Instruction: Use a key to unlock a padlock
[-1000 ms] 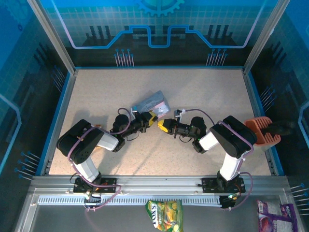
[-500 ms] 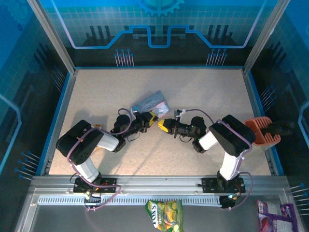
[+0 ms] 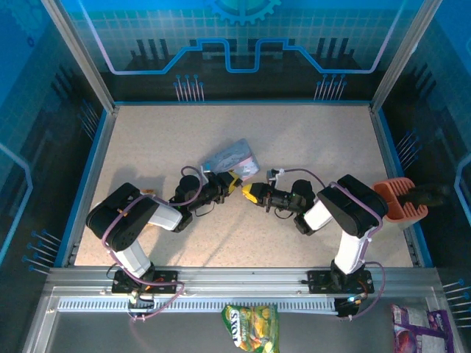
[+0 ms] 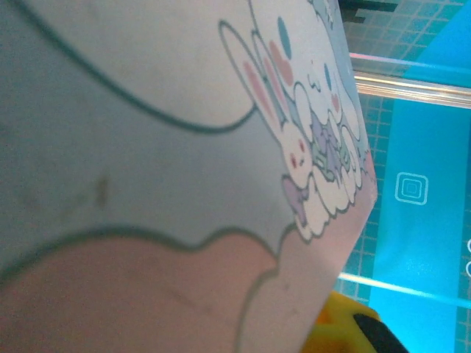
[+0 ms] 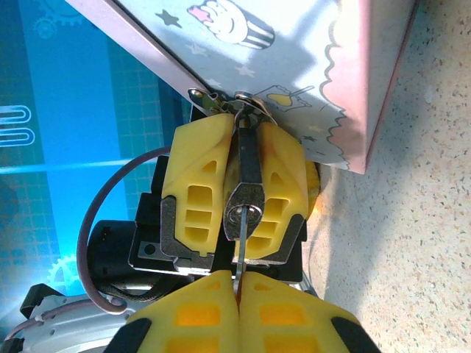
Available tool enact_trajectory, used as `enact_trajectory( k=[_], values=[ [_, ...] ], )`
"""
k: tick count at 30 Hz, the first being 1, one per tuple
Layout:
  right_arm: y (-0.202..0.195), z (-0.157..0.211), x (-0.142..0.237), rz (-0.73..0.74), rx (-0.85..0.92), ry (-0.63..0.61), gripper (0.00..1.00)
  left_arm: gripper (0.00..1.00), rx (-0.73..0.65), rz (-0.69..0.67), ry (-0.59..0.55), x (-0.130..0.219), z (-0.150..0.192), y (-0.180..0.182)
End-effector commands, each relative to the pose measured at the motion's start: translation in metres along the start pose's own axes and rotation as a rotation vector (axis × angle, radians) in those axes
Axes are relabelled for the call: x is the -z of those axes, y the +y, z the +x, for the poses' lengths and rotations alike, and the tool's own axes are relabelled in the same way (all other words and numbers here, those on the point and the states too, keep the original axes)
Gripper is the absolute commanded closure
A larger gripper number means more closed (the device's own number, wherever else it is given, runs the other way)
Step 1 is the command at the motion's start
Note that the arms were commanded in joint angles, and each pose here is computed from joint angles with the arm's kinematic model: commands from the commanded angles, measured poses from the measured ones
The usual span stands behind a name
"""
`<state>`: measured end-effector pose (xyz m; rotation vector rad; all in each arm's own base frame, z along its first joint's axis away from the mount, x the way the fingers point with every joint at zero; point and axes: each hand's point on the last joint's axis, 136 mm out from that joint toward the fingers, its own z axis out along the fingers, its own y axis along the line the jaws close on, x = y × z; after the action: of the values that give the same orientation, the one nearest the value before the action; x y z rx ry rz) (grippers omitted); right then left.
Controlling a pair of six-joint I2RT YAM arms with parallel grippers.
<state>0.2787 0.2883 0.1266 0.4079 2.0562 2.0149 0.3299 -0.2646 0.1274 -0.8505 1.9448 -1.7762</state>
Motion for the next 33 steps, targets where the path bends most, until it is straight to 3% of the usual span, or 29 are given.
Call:
enact_trajectory(
  k=[1,23,33],
  values=[
    [-0.031,-0.04,0.012,0.09,-0.073,-0.201,1.0,1.0,-0.078,0.146,0.237,0.006,0.06,-0.045],
    [-0.043,-0.043,0.015,0.116,-0.085,-0.215,1.0,1.0,-0.082,0.153,0.248,0.002,0.063,-0.05],
    [-0.041,-0.024,-0.001,0.114,-0.089,-0.179,1.0,1.0,-0.089,0.174,0.232,-0.002,0.062,-0.058]
  ],
)
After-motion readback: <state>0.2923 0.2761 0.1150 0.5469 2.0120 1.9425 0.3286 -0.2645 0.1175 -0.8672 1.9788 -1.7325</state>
